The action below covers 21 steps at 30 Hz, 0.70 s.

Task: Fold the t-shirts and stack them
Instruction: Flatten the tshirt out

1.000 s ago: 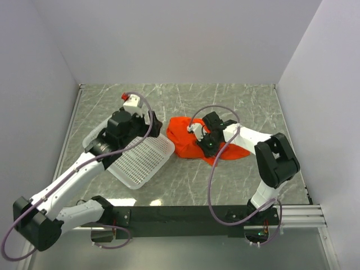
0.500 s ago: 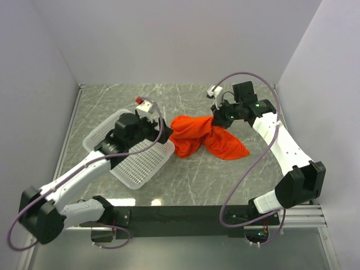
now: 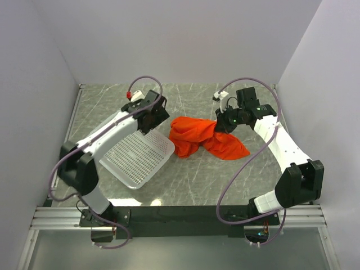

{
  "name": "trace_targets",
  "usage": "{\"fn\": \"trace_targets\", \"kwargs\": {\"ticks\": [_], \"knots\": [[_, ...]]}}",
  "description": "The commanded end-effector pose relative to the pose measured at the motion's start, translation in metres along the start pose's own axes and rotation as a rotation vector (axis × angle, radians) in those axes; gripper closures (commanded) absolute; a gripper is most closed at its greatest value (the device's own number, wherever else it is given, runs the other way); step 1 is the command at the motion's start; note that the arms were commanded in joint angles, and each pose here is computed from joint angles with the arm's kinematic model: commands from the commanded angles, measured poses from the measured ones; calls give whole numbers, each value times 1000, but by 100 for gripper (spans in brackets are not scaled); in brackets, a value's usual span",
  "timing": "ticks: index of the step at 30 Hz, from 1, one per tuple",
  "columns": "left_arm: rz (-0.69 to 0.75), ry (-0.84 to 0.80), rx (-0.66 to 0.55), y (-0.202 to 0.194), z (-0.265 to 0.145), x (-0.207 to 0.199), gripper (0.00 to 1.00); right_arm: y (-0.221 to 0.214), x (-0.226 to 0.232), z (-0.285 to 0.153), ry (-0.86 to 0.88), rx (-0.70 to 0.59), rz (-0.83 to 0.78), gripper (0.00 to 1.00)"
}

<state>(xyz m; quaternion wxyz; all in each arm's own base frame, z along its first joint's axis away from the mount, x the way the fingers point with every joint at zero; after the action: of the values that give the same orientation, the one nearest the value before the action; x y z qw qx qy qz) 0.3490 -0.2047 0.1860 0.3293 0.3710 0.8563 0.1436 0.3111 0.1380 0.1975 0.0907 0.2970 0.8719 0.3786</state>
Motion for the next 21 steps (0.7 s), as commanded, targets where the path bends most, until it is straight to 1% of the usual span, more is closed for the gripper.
{"fn": "trace_targets", "kwargs": {"ticks": [1,2,3,5,7,10,12,13,14,15,16,17,18,19,20,21], "knots": [[-183,256,29,-4,19,25,11,21,2,-11,-25,-92,-27,100],[-209,270,26,1,19,19,16,22,2,-12,-28,-94,-27,100],[-194,353,40,-4,27,32,16,22,2,-12,-28,-96,-22,100],[-194,372,26,-1,31,29,17,21,3,-12,-26,-98,-23,100],[-184,403,26,-2,39,35,18,20,2,-12,-30,-101,-21,100],[-172,439,48,-2,51,43,20,18,4,-12,-31,-104,-19,100],[-154,453,50,-2,56,48,32,19,3,-13,-33,-108,-17,100],[-119,450,50,-3,58,49,40,18,3,-13,-33,-109,-13,100],[-92,454,42,-1,60,52,55,18,2,-14,-34,-110,-12,100],[-72,455,35,1,62,54,62,18,2,-14,-34,-111,-12,100],[10,433,36,4,66,54,73,19,2,-15,-34,-114,-14,100],[61,455,2,11,65,60,83,19,1,-15,-35,-115,-10,100],[92,479,-18,14,65,65,86,19,1,-16,-35,-116,-10,100],[168,491,-24,17,66,71,90,18,0,-16,-37,-116,-8,100],[205,504,-40,21,68,77,91,19,1,-17,-35,-120,-8,100],[241,506,-70,28,66,80,94,19,0,-17,-38,-121,-9,100]]}}
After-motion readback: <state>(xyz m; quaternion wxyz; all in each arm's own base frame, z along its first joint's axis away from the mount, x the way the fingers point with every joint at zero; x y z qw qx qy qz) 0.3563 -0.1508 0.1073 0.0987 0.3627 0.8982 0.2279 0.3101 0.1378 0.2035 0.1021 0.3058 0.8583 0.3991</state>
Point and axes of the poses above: each gripper's point midway between its finger pads, its own z axis out along the fingers, its own x axis along the line the jaws close on, y = z × x, the point moved 2 cm from there along -z, back along the fingers, and after that the axes turned 7 degrees about -z, right-handed, at the moved point
